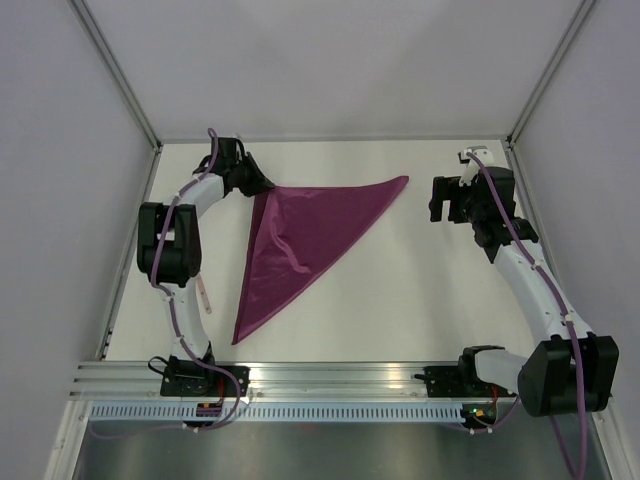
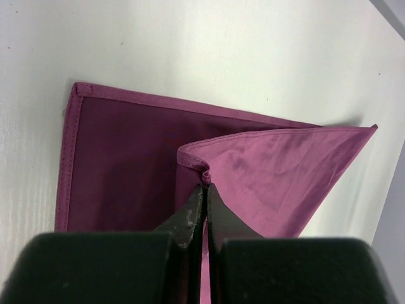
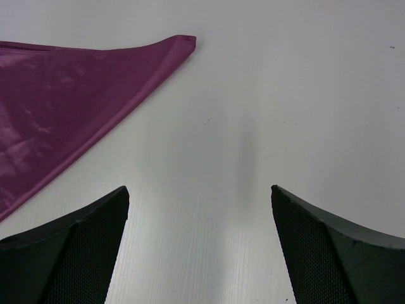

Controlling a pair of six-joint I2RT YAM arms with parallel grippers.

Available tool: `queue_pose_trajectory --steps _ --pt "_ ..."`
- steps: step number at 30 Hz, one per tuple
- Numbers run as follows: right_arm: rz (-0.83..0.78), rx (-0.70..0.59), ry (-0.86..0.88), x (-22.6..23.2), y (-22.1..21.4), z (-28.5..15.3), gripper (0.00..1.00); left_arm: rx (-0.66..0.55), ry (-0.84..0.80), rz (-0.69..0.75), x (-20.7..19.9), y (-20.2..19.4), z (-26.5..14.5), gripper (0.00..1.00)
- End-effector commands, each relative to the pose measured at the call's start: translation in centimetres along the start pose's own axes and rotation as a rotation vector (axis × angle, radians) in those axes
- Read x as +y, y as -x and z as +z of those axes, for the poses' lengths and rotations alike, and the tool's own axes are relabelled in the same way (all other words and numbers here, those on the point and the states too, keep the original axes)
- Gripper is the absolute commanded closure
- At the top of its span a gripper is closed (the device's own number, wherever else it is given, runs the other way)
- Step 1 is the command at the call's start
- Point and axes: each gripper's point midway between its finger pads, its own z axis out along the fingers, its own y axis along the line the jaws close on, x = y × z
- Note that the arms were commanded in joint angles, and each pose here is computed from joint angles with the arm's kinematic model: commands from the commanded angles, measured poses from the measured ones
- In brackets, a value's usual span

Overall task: Fold the napkin, place the utensils inside, and roll it up
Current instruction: Fold the napkin at the center of the board.

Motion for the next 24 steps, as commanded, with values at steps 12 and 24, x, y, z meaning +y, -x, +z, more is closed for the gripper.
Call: queue_pose_trajectory --steps 12,24 --pt "-0.003 -0.001 -0.010 -0.13 0.32 0.01 0.02 0.004 -0.031 0.030 -0.95 1.95 0.00 0.98" --pt "-0.029 0.005 -0.007 -0.19 0.14 0.09 0.02 0.014 -0.016 0.025 -0.11 1.81 0.54 0.98"
